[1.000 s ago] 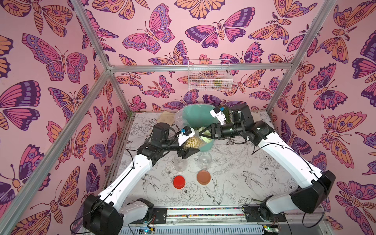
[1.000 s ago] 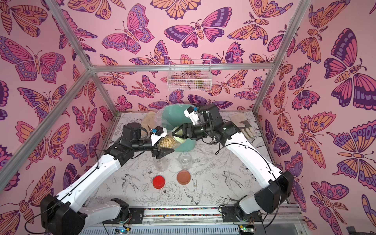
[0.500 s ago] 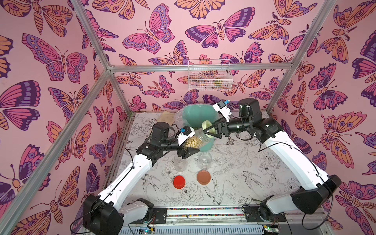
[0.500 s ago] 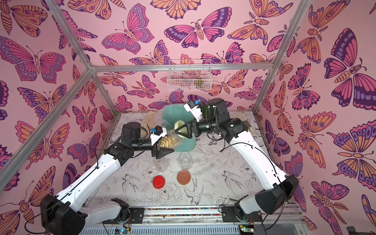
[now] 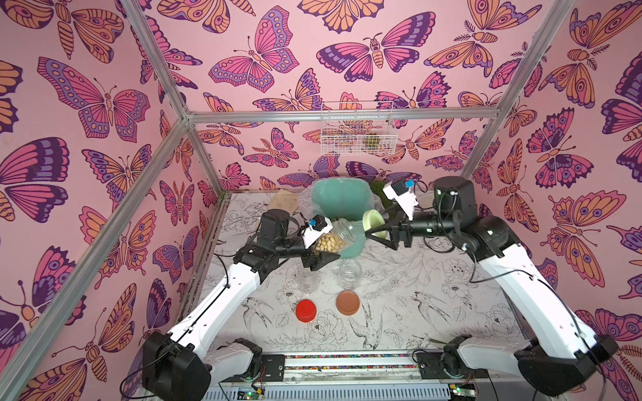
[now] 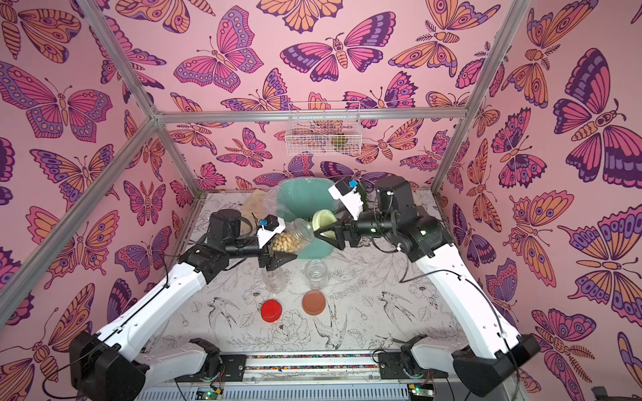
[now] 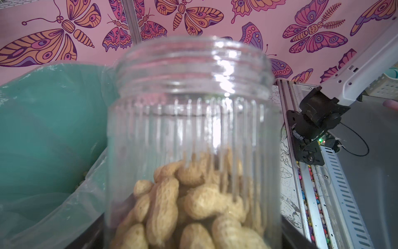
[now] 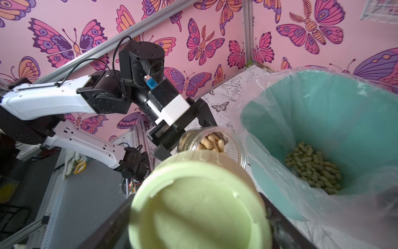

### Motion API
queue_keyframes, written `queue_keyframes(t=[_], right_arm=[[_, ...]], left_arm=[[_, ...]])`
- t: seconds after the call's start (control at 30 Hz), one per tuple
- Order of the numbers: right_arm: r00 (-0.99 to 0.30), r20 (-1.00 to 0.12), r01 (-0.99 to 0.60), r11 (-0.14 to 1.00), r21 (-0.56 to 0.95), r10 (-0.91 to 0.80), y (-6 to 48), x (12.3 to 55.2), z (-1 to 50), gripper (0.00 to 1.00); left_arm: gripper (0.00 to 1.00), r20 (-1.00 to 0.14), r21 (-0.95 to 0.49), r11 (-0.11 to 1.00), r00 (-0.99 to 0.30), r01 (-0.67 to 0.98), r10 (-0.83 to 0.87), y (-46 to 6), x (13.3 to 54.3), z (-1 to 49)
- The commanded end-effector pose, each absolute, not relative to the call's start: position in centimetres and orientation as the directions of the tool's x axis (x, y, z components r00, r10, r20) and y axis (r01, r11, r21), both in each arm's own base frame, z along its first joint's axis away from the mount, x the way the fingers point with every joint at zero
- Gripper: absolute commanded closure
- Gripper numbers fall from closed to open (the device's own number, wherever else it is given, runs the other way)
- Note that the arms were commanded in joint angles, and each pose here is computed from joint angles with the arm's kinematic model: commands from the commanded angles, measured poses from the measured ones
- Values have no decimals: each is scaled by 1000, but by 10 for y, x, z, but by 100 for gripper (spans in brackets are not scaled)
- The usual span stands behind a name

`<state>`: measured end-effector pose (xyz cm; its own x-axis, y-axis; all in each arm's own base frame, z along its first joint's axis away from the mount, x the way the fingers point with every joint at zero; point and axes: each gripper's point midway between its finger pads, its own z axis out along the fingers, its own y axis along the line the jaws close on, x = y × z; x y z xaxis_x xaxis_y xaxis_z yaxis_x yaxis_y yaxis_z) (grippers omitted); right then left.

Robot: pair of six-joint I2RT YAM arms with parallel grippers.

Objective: Empty moldy peanuts from jars
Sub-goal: Place the lid at the center of the board.

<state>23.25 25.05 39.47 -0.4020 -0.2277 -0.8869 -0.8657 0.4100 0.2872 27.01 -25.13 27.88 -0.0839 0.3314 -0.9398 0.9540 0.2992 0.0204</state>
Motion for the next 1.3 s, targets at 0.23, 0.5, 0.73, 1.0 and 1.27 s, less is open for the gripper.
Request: queue_keyframes(t=[0.23, 0.5, 0.73, 1.0, 1.27], right_arm=[[-596, -716, -676, 708, 203, -364, 178, 212, 291, 100], [-703, -574, -590, 795, 140, -420, 148, 183, 222, 100], [-717, -483, -578, 816, 7, -503, 153, 185, 201, 100], [-824, -493, -378, 919, 114, -278, 168, 197, 180, 100], [-831, -531, -268, 956, 120, -166, 156, 201, 137, 98]], left_arm=[[100, -964, 99, 336, 6, 937, 265, -249, 277, 308], [100, -962, 104, 349, 5, 931, 273, -247, 278, 305], [100, -961, 115, 365, 11, 924, 276, -245, 280, 305], [100, -959, 120, 381, 8, 917, 283, -241, 280, 301], [100, -959, 118, 390, 2, 913, 284, -240, 284, 297]])
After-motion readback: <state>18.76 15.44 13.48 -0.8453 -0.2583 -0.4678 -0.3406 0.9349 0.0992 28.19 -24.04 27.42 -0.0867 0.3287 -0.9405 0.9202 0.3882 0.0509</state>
